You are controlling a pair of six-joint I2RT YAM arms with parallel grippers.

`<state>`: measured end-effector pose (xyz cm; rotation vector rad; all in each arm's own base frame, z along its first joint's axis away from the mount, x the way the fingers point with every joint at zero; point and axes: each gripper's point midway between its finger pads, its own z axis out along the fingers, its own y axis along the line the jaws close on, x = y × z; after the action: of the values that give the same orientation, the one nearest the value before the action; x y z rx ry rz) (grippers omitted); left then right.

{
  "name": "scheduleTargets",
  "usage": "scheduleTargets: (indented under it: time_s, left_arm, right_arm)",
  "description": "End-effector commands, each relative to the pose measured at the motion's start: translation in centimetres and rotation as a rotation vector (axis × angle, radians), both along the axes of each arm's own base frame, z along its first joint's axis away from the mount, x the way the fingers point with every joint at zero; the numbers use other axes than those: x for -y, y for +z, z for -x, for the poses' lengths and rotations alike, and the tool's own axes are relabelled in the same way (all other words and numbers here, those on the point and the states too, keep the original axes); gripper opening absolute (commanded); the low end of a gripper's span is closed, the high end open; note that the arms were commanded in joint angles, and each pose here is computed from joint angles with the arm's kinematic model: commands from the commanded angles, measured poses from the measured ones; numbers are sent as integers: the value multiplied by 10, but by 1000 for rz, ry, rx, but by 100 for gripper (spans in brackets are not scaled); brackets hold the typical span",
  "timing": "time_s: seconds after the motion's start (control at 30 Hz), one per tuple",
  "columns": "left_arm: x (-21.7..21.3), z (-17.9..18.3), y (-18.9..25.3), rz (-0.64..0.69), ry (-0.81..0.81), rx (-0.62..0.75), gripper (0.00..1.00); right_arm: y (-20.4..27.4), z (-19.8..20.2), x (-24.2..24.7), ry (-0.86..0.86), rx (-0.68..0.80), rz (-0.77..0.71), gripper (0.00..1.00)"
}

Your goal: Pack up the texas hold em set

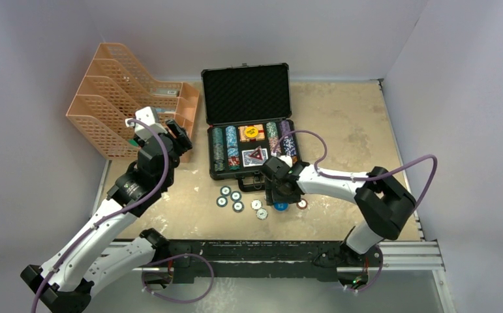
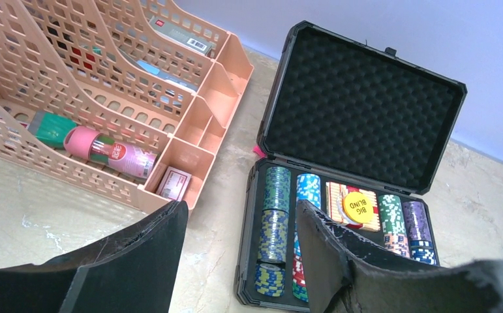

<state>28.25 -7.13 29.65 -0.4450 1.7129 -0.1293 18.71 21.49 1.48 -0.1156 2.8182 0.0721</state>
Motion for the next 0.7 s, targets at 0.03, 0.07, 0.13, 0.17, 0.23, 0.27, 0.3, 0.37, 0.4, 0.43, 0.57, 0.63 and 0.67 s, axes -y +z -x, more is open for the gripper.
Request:
scheduleTargets:
  time_s: [0.03,0.07,0.13,0.17,0.23,0.27,0.3,0.37,0.4,0.43,0.57,0.63,0.67]
  left_arm:
    - [-7,0,17,15,30,47,62]
    - [-8,0,16,14,31,47,62]
    - [-8,0,17,15,32,48,62]
    - [-8,0,16,16,33,48,62]
    - [-8,0,16,17,34,49,62]
    - [-8,0,17,17,34,49,62]
    - [-8,0,17,18,35,50,62]
    - [-8,0,17,17,36,49,62]
    - [-9,0,16,16,37,48,62]
    - [-9,0,16,16,38,48,62]
    - [-8,0,16,20,37,50,62]
    - [-8,0,16,21,36,50,62]
    - [-8,0,17,21,36,51,62]
  right_arm:
    - [-10,2,13,-67,-8,92,64]
    - [-13,2,16,-73,-10,105,63]
    - [-17,4,22,-87,-12,141,59]
    - [-19,5,25,-97,-12,158,57]
    - [-23,7,27,-99,-14,178,54]
    - [-25,8,27,-102,-17,179,52]
    - [-25,8,27,-104,-16,177,50]
    - [-20,6,23,-115,1,152,48]
    - [-14,2,21,-125,20,139,48]
    - [-6,-2,19,-137,44,124,47]
    - [41,-22,15,-193,181,51,47]
    - [56,-25,15,-213,215,12,48]
    - [60,-26,13,-214,224,-9,48]
